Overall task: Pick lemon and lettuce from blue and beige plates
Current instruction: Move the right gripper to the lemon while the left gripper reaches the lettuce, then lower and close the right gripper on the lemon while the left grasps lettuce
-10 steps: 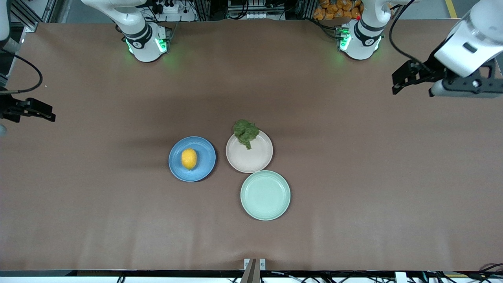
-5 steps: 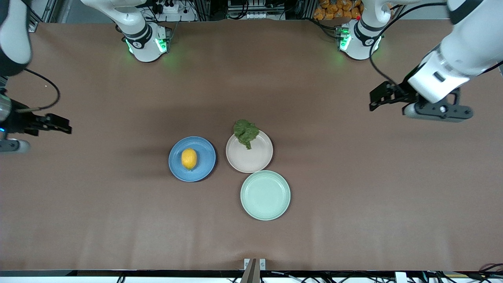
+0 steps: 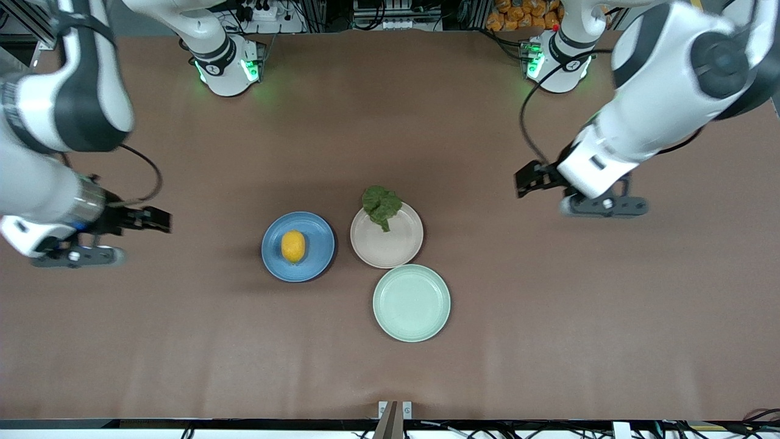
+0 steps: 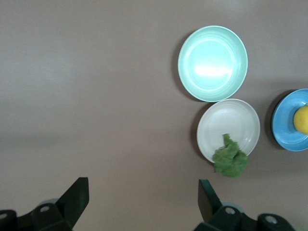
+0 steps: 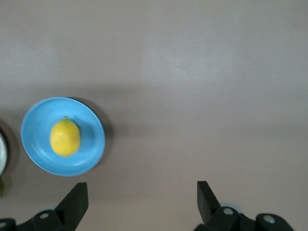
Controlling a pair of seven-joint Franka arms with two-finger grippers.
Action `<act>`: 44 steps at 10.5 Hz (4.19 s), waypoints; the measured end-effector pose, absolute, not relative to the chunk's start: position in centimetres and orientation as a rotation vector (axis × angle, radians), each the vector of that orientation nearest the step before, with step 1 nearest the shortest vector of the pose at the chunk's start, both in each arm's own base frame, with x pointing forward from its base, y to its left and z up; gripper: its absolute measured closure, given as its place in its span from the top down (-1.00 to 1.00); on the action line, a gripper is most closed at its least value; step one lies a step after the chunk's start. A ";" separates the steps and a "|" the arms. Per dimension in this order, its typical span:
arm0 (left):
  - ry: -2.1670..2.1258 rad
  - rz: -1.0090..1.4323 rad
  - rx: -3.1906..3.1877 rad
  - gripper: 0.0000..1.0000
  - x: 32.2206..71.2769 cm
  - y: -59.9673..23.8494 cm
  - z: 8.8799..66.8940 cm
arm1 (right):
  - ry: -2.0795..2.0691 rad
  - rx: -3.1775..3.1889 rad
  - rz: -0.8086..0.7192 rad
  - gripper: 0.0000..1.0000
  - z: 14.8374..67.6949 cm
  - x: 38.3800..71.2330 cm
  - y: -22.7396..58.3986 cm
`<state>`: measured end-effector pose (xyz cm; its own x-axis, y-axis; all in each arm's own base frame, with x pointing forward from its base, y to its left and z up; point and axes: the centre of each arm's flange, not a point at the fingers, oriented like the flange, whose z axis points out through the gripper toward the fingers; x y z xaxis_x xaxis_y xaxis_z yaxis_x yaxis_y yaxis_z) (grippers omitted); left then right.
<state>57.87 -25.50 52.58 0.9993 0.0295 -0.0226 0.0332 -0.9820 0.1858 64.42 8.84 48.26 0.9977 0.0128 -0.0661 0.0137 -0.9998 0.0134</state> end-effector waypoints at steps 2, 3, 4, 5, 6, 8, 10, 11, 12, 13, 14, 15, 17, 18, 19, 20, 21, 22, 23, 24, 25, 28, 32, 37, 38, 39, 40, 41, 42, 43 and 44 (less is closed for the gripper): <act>0.089 -0.065 2.947 1.00 57.9 -29.5 48.9 | -0.041 3.187 -0.088 1.00 44.7 64.5 12.4; 0.110 -0.073 2.964 1.00 57.6 -31.7 46.7 | -0.049 3.197 -0.082 1.00 43.1 64.5 13.2; 0.138 -0.070 2.990 1.00 57.2 -34.1 44.4 | -0.071 3.198 -0.083 1.00 41.6 64.5 14.1; 0.163 -0.069 3.010 1.00 56.6 -36.6 42.0 | -0.095 3.194 -0.084 1.00 40.1 64.4 15.2; 0.177 -0.078 3.020 1.00 56.0 -38.7 39.6 | -0.101 3.190 -0.081 1.00 38.6 64.4 16.7; 0.208 -0.090 3.029 1.00 55.0 -41.6 35.4 | -0.091 3.181 -0.085 1.00 35.9 64.3 19.3; 0.247 -0.074 3.029 1.00 54.1 -44.0 32.4 | -0.056 3.176 -0.079 1.00 33.6 64.2 21.2; 0.273 -0.067 3.028 1.00 53.4 -45.2 31.0 | -0.033 3.175 -0.068 1.00 32.4 64.1 22.2; 0.299 -0.064 3.025 1.00 52.6 -46.5 29.8 | -0.008 3.175 -0.048 1.00 30.9 63.8 23.3; 0.318 -0.063 3.021 1.00 51.7 -47.7 28.7 | 0.008 3.175 -0.024 1.00 29.2 63.5 24.0; 0.327 -0.067 3.020 1.00 50.9 -48.8 27.7 | 0.016 3.175 0.001 1.00 27.6 63.1 24.3; 0.323 -0.072 3.020 1.00 50.3 -49.8 26.7 | 0.022 3.173 0.012 1.00 26.3 62.7 24.3; 0.311 -0.081 3.020 1.00 49.4 -51.0 25.0 | 0.054 3.156 0.017 1.00 24.5 62.2 24.7; 0.301 -0.083 3.028 1.00 49.0 -51.4 24.2 | 0.066 3.150 0.013 1.00 23.8 62.0 24.9; 0.287 -0.071 3.042 1.00 48.4 -51.9 23.3 | 0.077 3.144 0.003 1.00 23.2 61.8 25.1; 0.272 -0.052 3.062 1.00 48.0 -52.3 22.4 | 0.086 3.137 -0.011 1.00 22.5 61.5 25.3; 0.258 -0.035 3.078 1.00 47.6 -52.7 21.6 | 0.091 3.132 -0.021 1.00 21.9 61.4 25.3; 0.244 -0.031 3.086 1.00 47.3 -53.2 20.9 | 0.095 3.128 -0.023 1.00 21.4 61.2 25.3; 0.231 -0.031 3.088 1.00 46.9 -53.8 20.2 | 0.097 3.126 -0.014 1.00 20.9 61.0 25.1; 0.220 -0.026 3.081 1.00 46.6 -54.3 19.7 | 0.098 3.127 -0.004 1.00 20.3 60.8 25.0; 0.212 -0.017 3.072 1.00 46.4 -54.7 19.2 | 0.102 3.126 0.001 1.00 19.8 60.4 25.0; 0.210 -0.002 3.057 1.00 46.5 -55.0 18.9 | 0.118 3.122 -0.006 1.00 18.8 59.5 25.4; 0.164 0.038 3.067 0.99 46.4 -55.2 18.4 | 0.147 3.120 -0.008 1.00 18.4 58.9 26.5; 0.203 0.064 3.053 -0.39 47.1 -55.2 19.1 | 0.147 3.118 -0.009 0.56 18.2 58.9 26.4; 0.207 0.065 3.053 -0.71 47.1 -55.2 19.1 | 0.145 3.117 -0.011 0.30 18.1 58.9 26.3; 0.210 0.065 3.052 -0.96 47.1 -55.2 19.1 | 0.143 3.115 -0.013 0.21 18.1 58.9 26.2; 0.212 0.066 3.051 -0.96 47.1 -55.3 19.2 | 0.141 3.115 -0.014 0.21 18.1 58.9 26.1; 0.214 0.071 3.047 -0.96 47.2 -55.3 19.4 | 0.139 3.114 -0.013 0.21 18.1 58.9 26.1; 0.215 0.080 3.039 -0.96 47.4 -55.5 19.9 | 0.136 3.114 -0.011 0.21 18.1 59.0 25.9; 0.218 0.090 3.032 -0.96 47.6 -55.6 20.7 | 0.130 3.113 -0.009 0.21 18.3 59.2 25.8; 0.221 0.096 3.032 -0.96 47.8 -55.5 21.7 | 0.121 3.111 -0.021 0.21 18.7 59.6 25.5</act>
<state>47.80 -55.53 21.66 0.9875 0.1476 0.0553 0.1413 -0.9845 0.1043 59.64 25.53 18.70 0.9969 0.0776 -0.0146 0.0779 -0.9966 0.0276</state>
